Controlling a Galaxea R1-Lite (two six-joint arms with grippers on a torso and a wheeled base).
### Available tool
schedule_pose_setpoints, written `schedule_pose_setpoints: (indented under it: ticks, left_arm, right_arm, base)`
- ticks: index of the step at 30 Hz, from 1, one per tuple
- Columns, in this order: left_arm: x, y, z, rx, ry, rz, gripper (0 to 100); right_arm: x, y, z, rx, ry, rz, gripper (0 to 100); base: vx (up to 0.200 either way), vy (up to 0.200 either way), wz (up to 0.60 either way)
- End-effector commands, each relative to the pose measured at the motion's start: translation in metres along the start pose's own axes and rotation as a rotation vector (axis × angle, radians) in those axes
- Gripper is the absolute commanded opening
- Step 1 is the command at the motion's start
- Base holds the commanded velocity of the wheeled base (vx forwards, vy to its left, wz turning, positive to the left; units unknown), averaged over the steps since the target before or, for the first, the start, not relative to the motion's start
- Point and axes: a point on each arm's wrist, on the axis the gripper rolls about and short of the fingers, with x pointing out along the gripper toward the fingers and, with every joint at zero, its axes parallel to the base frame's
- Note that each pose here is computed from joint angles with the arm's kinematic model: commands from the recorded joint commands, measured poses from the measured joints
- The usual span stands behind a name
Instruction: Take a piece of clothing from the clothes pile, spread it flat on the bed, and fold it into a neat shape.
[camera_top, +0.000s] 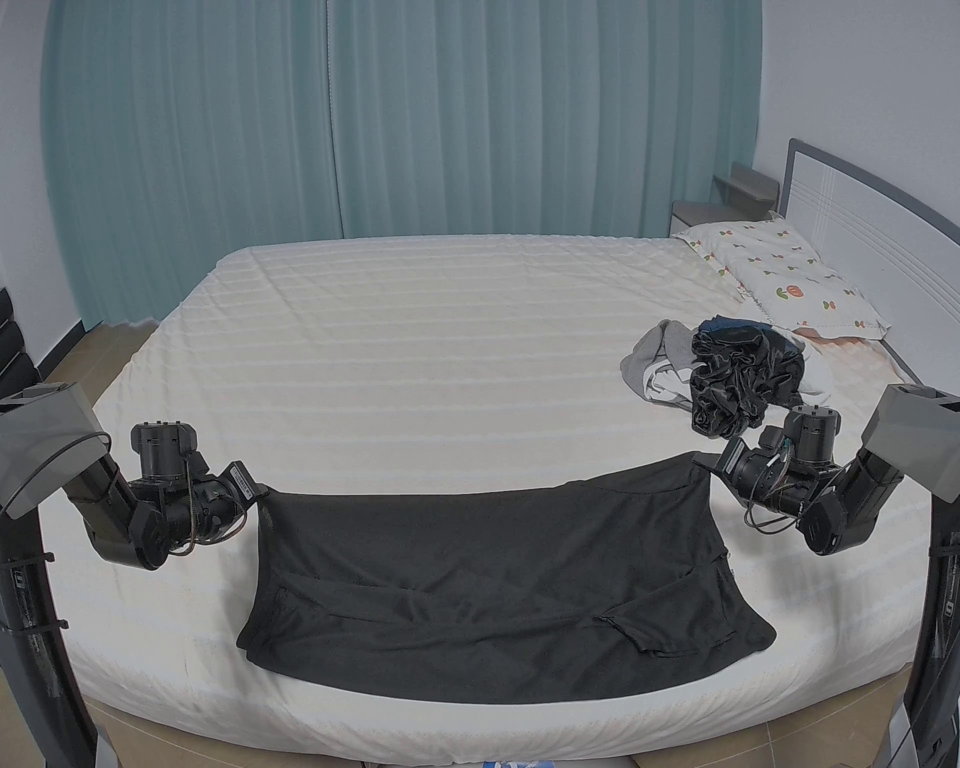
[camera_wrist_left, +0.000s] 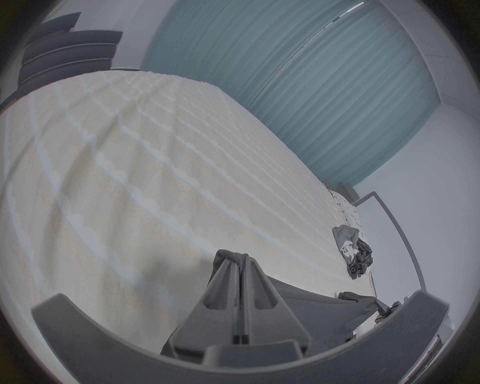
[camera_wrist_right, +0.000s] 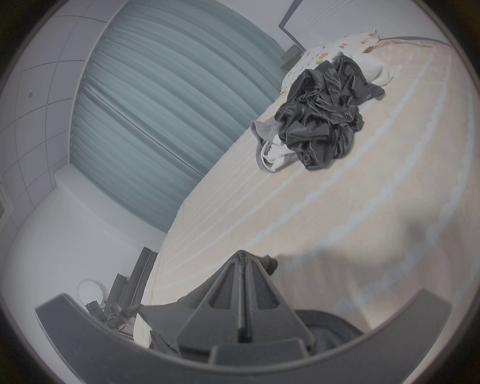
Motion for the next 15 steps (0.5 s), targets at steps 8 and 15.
schedule_pose_setpoints:
  ticks: [8, 15]
  left_arm:
    - [-0.016, 0.015, -0.023, 0.101, 0.034, -0.005, 0]
    - [-0.029, 0.025, -0.042, 0.173, 0.065, 0.012, 0]
  right_arm:
    - [-0.044, -0.002, -0.007, -0.013, 0.063, -0.008, 0]
    - [-0.069, -0.010, -0.033, -0.052, 0.165, -0.042, 0]
  base:
    - [0.000, 0.000, 0.00]
    - [0.000, 0.000, 0.00]
